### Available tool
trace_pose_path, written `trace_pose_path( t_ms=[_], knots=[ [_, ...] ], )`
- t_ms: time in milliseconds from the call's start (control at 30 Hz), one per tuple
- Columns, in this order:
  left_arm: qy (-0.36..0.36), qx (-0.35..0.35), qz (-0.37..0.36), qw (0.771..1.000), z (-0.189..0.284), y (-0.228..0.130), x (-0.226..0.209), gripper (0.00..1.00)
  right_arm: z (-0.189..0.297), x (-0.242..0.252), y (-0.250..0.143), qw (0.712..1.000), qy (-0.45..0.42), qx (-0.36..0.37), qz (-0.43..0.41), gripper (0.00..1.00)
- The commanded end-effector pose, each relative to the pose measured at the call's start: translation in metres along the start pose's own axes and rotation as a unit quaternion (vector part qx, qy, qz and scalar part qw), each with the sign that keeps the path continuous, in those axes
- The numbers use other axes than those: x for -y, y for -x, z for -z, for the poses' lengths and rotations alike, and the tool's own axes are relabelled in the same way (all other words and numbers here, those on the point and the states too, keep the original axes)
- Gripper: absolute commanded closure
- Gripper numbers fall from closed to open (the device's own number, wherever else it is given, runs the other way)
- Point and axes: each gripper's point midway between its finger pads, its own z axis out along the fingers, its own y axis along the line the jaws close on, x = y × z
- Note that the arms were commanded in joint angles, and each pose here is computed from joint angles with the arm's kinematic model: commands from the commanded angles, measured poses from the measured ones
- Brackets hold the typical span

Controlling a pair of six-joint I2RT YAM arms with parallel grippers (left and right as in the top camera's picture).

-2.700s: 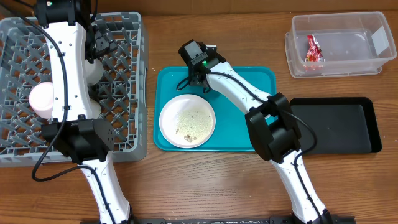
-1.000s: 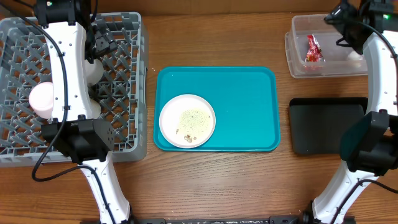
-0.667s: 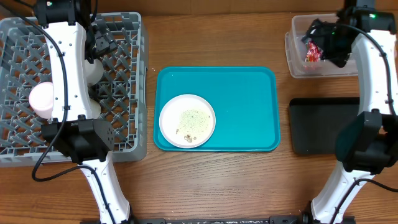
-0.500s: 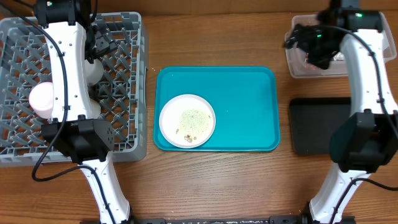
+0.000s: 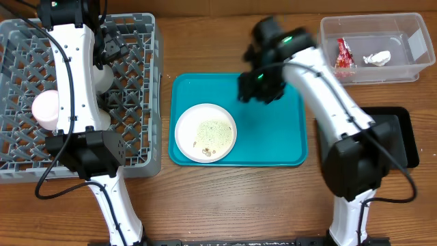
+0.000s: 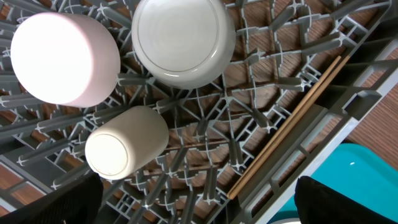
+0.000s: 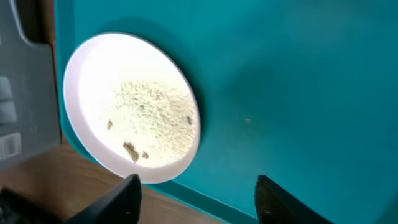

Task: Sort waste into correct bins and load items into the dishwasher
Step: 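Move the right gripper back to the tray and grip the white plate's rim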

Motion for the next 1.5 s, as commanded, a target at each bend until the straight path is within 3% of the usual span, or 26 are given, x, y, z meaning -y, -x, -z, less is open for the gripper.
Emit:
trace_pose_path(
  t_ms=[0, 233, 733, 833, 1033, 1167, 1467],
  knots=[
    [0.008, 0.006, 0.001, 1.0, 0.0, 0.002, -0.003, 0.0, -0.02, -0.004, -0.014, 0.999, -0.038, -0.005, 0.001, 0.35],
    [0.008, 0.006, 0.001, 1.0, 0.0, 0.002, -0.002, 0.0, -0.071, 0.0, -0.034, 0.997, -0.062, -0.015, -0.052, 0.36],
    [0.008, 0.006, 0.001, 1.0, 0.0, 0.002, -0.003, 0.0, -0.103, -0.002, -0.051, 0.996, -0.037, -0.027, -0.071, 0.64],
    [0.008, 0.006, 0.001, 1.0, 0.0, 0.002, -0.003, 0.0, -0.108, 0.002, -0.051, 0.995, -0.043, -0.022, -0.086, 0.69],
    [0.008, 0.006, 0.001, 1.0, 0.0, 0.002, -0.003, 0.0, -0.111, 0.002, -0.049, 0.995, -0.042, -0.017, -0.085, 0.7],
    [0.008, 0.006, 0.001, 1.0, 0.0, 0.002, -0.003, 0.0, -0.111, 0.005, -0.048, 0.995, -0.049, -0.013, -0.084, 0.77],
    [0.008, 0.006, 0.001, 1.0, 0.0, 0.002, -0.003, 0.0, -0.103, 0.044, -0.047, 0.987, -0.124, -0.003, -0.102, 0.85]
  ],
)
